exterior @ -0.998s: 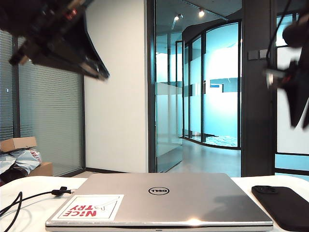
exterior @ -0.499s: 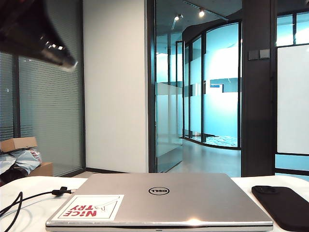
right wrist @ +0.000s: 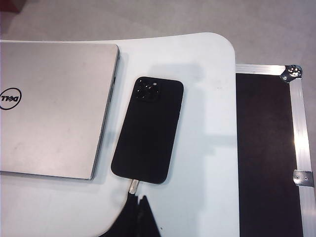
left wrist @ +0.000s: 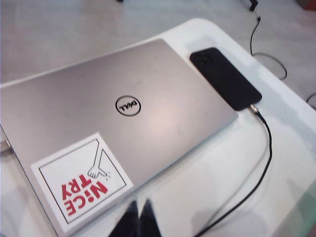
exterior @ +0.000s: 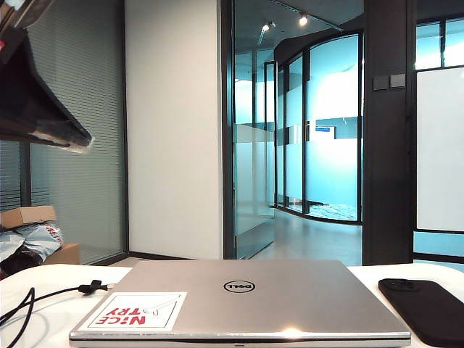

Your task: Pick up the charging cable and the phone, plug the charging cable into the charging port on the phone, and finally place them back on the table.

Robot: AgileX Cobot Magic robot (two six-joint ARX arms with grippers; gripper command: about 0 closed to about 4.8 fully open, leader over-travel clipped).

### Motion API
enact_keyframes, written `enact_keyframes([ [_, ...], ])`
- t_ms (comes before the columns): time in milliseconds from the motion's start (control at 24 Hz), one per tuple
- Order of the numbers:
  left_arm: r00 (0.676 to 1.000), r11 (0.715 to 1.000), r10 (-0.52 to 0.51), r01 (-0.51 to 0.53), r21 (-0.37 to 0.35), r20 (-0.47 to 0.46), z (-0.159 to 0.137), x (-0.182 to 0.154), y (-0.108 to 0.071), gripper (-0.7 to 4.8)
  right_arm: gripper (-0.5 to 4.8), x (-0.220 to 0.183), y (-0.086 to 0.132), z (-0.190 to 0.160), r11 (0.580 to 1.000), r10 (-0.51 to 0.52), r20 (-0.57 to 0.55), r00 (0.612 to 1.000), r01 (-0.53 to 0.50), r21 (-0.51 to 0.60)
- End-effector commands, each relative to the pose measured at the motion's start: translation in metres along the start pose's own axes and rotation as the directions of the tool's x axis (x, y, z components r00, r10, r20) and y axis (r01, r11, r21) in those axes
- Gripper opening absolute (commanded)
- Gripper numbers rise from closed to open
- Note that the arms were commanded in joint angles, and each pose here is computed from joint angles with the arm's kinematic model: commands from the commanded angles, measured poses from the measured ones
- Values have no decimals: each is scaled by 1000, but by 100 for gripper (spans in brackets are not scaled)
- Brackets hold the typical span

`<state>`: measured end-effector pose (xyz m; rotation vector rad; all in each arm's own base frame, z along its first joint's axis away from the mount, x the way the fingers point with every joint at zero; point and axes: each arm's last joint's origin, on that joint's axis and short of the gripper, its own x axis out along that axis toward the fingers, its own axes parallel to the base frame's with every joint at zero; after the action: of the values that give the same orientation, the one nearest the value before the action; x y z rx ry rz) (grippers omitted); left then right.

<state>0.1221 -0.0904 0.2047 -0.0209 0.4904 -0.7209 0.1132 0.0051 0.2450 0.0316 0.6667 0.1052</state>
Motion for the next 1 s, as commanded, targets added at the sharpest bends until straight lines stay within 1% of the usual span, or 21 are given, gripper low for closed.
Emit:
enact_keyframes([
  [42,998,1000,-10,9,12,60,-1,0,0,-6,-1,-2,1,-2,1000,10,62,998,-10,-9],
  [166,997,1000,-12,11,15,73,-1,0,0,-6,-1,-9,1,-3,1000,11,103,995,-10,-13],
  [250,994,1000,-17,15,21,109,2,0,0,-6,-1,-13,1,-4,1000,11,126,992,-9,-15],
  [416,992,1000,-19,16,23,122,3,0,0,-6,-1,-14,2,-4,1000,11,138,990,-9,-17],
  [499,987,999,-24,20,27,160,7,-1,-1,-6,-1,-14,2,-4,1000,11,138,990,-9,-16],
  [582,975,999,-34,26,39,220,13,-2,-2,-6,-1,-14,2,-4,1000,11,138,990,-9,-16],
  [624,963,998,-38,25,52,268,17,-5,-2,-6,-1,-14,2,-4,1000,11,138,990,-9,-16],
  [707,943,998,-28,8,63,331,22,-13,-1,-6,-1,-14,2,-4,1000,12,138,990,-9,-16],
  [790,919,998,23,-46,48,394,26,-25,5,-6,-1,-14,2,-4,1000,11,137,990,-9,-16],
  [832,908,996,55,-79,41,415,27,-30,9,-6,-1,-14,2,-4,1000,11,138,990,-9,-16],
  [915,872,983,161,-183,3,463,28,-45,21,-6,-1,-14,2,-4,1000,12,137,990,-9,-17],
  [957,839,963,244,-271,-16,486,27,-55,28,-6,-1,-14,2,-4,1000,11,138,990,-9,-16],
  [998,823,949,281,-316,-13,494,27,-59,32,-6,-1,-14,2,-4,1000,11,138,990,-9,-17],
])
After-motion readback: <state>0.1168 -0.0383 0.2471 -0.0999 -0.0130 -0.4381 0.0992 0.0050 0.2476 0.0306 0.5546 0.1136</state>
